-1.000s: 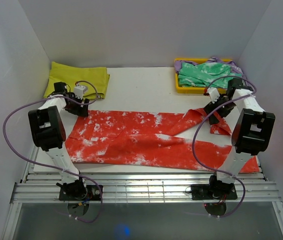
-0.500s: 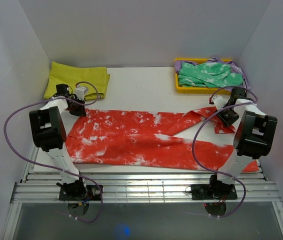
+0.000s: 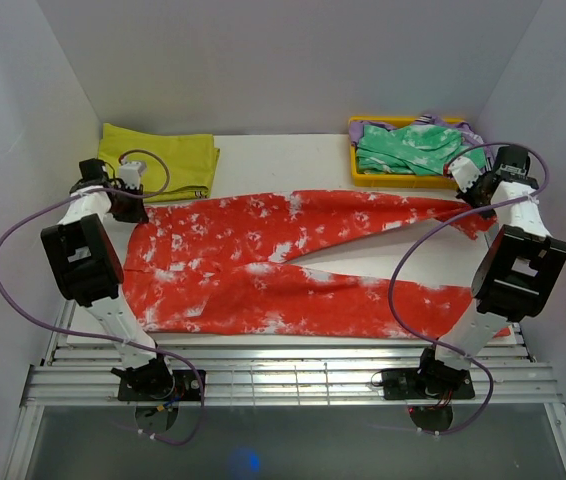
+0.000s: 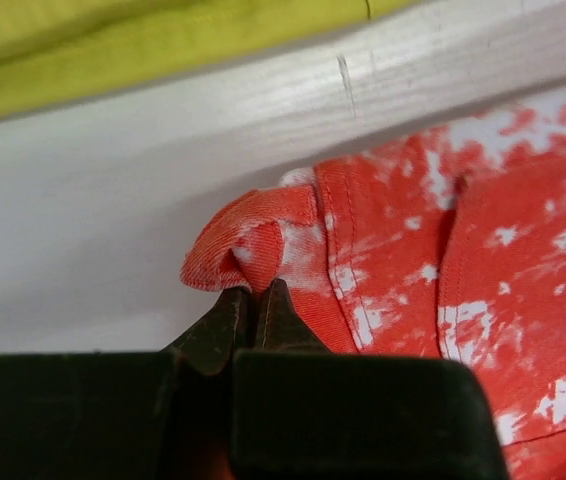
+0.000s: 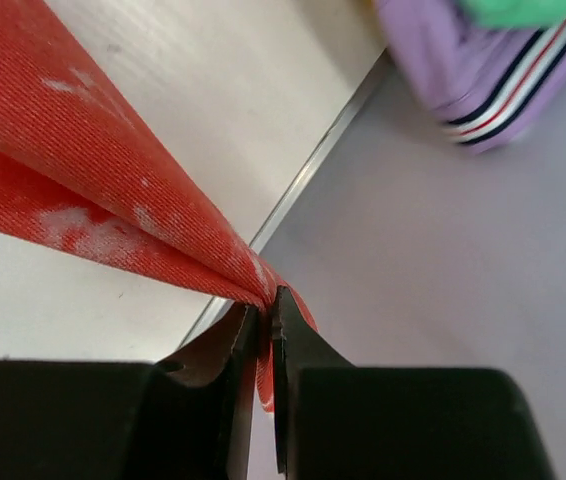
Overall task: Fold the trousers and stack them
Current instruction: Flatten the trousers out
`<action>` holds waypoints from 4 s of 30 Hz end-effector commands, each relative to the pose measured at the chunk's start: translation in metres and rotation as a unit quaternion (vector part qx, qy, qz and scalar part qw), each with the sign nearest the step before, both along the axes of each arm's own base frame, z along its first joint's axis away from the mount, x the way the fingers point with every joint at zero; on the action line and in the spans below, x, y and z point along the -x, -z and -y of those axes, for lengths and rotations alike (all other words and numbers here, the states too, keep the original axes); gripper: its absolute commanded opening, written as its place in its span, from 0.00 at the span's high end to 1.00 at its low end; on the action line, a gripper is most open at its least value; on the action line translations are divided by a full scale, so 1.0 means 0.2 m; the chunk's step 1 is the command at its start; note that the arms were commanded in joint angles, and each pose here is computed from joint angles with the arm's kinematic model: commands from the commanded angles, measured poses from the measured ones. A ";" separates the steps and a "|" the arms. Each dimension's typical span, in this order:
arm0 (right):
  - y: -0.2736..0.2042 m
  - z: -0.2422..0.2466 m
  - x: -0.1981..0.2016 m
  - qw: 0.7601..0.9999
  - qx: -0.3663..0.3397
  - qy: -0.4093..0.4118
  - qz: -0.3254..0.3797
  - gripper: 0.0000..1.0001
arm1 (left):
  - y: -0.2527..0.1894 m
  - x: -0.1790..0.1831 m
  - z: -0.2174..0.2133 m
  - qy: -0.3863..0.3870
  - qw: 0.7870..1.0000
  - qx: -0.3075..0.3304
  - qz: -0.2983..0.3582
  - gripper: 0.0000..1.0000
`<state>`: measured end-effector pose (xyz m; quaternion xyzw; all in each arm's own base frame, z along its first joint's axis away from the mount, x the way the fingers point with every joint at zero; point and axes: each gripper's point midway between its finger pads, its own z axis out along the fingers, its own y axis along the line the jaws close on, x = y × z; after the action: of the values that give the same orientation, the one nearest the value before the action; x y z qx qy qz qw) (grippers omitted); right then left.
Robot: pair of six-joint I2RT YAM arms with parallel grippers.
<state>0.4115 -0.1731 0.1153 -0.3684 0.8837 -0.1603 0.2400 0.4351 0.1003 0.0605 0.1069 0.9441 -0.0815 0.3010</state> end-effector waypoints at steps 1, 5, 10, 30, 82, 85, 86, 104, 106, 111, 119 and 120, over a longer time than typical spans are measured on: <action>-0.35 0.15 -0.12 0.992 0.089 -0.027 0.089 0.92 | -0.24 -0.13 -0.25 -0.041 0.996 -0.042 0.071 1.00; -0.22 0.11 -0.07 0.989 0.103 -0.074 0.071 0.92 | -0.27 -0.18 -0.22 -0.038 0.995 -0.012 0.087 1.00; -0.03 0.13 0.01 0.988 0.128 -0.073 0.051 0.92 | -0.25 -0.24 -0.24 -0.051 0.995 -0.006 0.090 1.00; -0.04 -0.01 0.19 0.995 -0.025 -0.093 -0.027 0.35 | -0.27 -0.19 -0.32 -0.017 0.997 -0.046 0.058 0.33; 0.43 -0.14 0.54 0.939 0.073 -0.317 -0.116 0.92 | -0.16 0.19 -0.05 0.044 0.997 0.056 -0.042 0.16; 0.50 -0.16 0.63 0.930 0.059 -0.327 -0.154 0.92 | -0.10 0.22 -0.08 0.045 0.995 0.052 -0.074 0.18; 0.51 -0.18 0.68 0.927 0.044 -0.333 -0.166 0.92 | -0.08 0.24 -0.08 0.045 0.994 0.050 -0.085 0.20; -0.10 -0.20 0.25 0.973 -0.159 -0.155 -0.053 0.35 | -0.46 0.13 1.36 0.408 0.908 0.011 0.095 0.34; -0.12 -0.20 0.20 0.972 -0.195 -0.121 -0.055 0.35 | -0.35 0.15 1.55 0.436 0.896 0.015 0.083 0.34; -0.06 -0.25 0.12 0.951 -0.294 -0.050 -0.088 0.39 | -0.20 0.24 1.89 0.474 0.878 0.014 0.067 0.35; 0.14 -0.27 0.08 0.927 -0.352 0.050 -0.117 0.38 | 0.02 0.23 2.03 0.472 0.881 -0.029 0.034 0.34; 0.16 -0.25 0.04 0.930 -0.348 0.055 -0.104 0.36 | 0.03 0.23 2.04 0.472 0.881 -0.030 0.032 0.34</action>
<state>0.3922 -0.1269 0.0761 -0.2844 0.9135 0.1793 0.2291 0.3682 -0.3002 0.0329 0.5631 0.7721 -0.2006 0.2155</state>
